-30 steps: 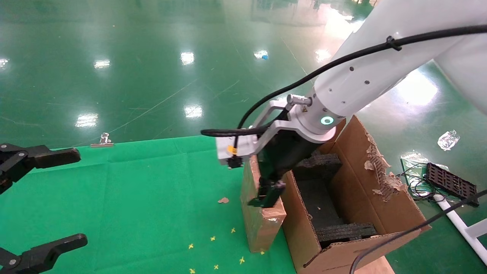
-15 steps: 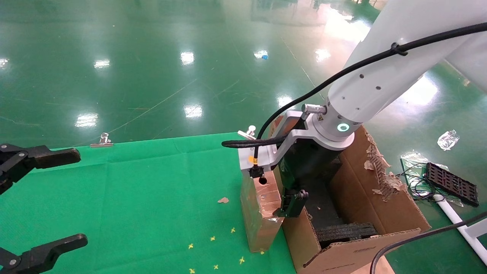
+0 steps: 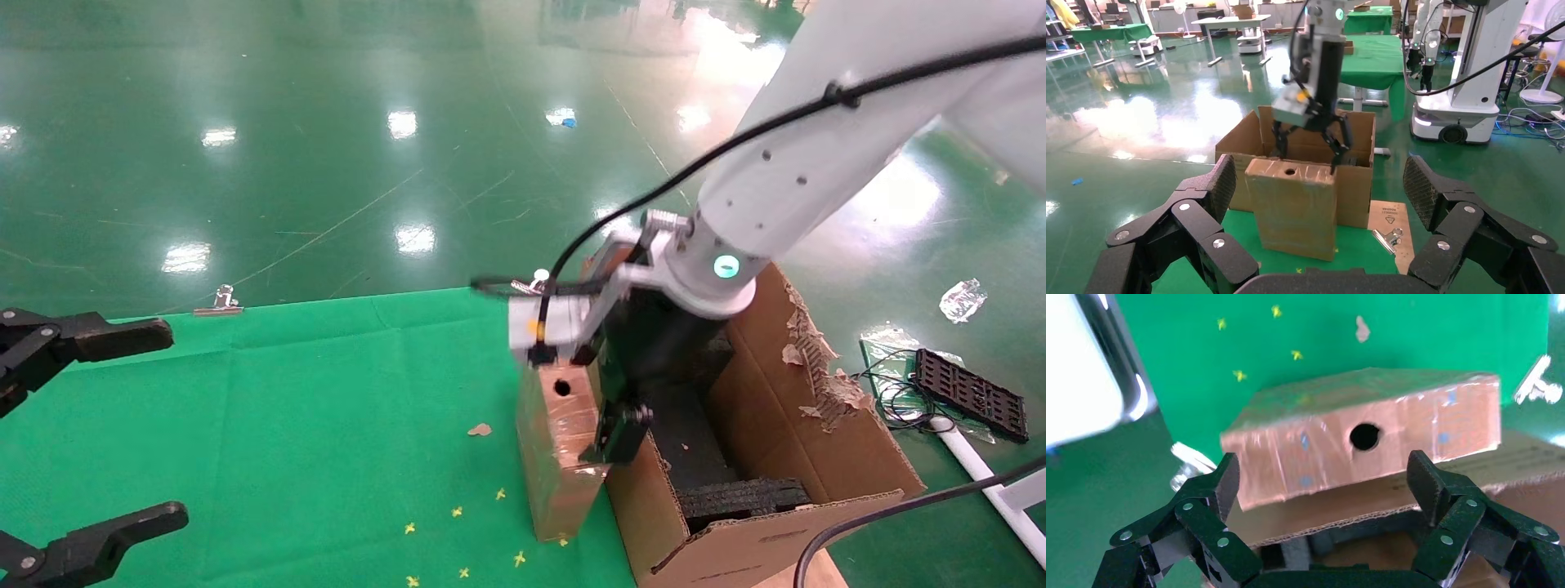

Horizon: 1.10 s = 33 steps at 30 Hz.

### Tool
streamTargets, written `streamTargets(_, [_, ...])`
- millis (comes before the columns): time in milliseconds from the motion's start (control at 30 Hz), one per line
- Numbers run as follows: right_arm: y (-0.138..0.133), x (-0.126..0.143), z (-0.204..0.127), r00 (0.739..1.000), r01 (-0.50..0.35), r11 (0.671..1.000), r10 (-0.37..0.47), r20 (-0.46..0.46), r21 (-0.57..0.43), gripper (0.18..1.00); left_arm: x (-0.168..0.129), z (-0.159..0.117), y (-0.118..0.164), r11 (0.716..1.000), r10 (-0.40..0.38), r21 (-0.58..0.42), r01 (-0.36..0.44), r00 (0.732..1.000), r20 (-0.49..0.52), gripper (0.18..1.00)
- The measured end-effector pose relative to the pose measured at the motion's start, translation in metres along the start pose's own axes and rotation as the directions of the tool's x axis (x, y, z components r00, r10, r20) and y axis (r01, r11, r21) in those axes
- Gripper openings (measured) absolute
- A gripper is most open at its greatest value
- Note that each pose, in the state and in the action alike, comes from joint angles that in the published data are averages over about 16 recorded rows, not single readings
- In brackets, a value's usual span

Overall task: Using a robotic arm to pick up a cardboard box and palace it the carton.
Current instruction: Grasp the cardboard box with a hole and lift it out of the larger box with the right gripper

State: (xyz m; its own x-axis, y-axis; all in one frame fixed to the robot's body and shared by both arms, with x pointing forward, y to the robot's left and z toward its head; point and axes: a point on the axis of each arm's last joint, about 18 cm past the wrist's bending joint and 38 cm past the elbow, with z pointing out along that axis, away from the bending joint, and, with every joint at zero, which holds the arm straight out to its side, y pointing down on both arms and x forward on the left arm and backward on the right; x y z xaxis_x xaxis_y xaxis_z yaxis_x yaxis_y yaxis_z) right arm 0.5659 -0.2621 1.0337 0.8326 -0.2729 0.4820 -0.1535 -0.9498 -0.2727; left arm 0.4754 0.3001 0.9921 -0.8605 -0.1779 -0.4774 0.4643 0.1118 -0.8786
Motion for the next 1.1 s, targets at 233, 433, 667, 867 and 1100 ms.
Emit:
streamTargets(233, [0.002,0.021,-0.006,0.959,-0.284,0.959,0.283,0.032,0.028,1.0,0.0,0.0,0.0,1.0,0.0,0.0,0.0,1.0,0.0,1.001])
streamTargets(433, [0.003,0.037,-0.002,0.862,-0.504,0.863,0.502,0.062,0.023,1.0,0.0,0.0,0.0,1.0,0.0,0.0,0.0,1.0,0.0,1.001])
streamTargets(667, [0.004,0.045,0.014,0.767,-0.638,0.77,0.636,0.085,-0.011,1.0,0.0,0.0,0.0,1.0,0.0,0.0,0.0,1.0,0.0,1.001])
streamTargets(867, [0.005,0.045,0.029,0.731,-0.675,0.737,0.675,0.103,-0.041,1.0,0.0,0.0,0.0,1.0,0.0,0.0,0.0,1.0,0.0,1.001])
streamTargets(1100, [0.006,0.043,0.042,0.72,-0.684,0.725,0.688,0.093,-0.078,1.0,0.0,0.0,0.0,1.0,0.0,0.0,0.0,1.0,0.0,1.001])
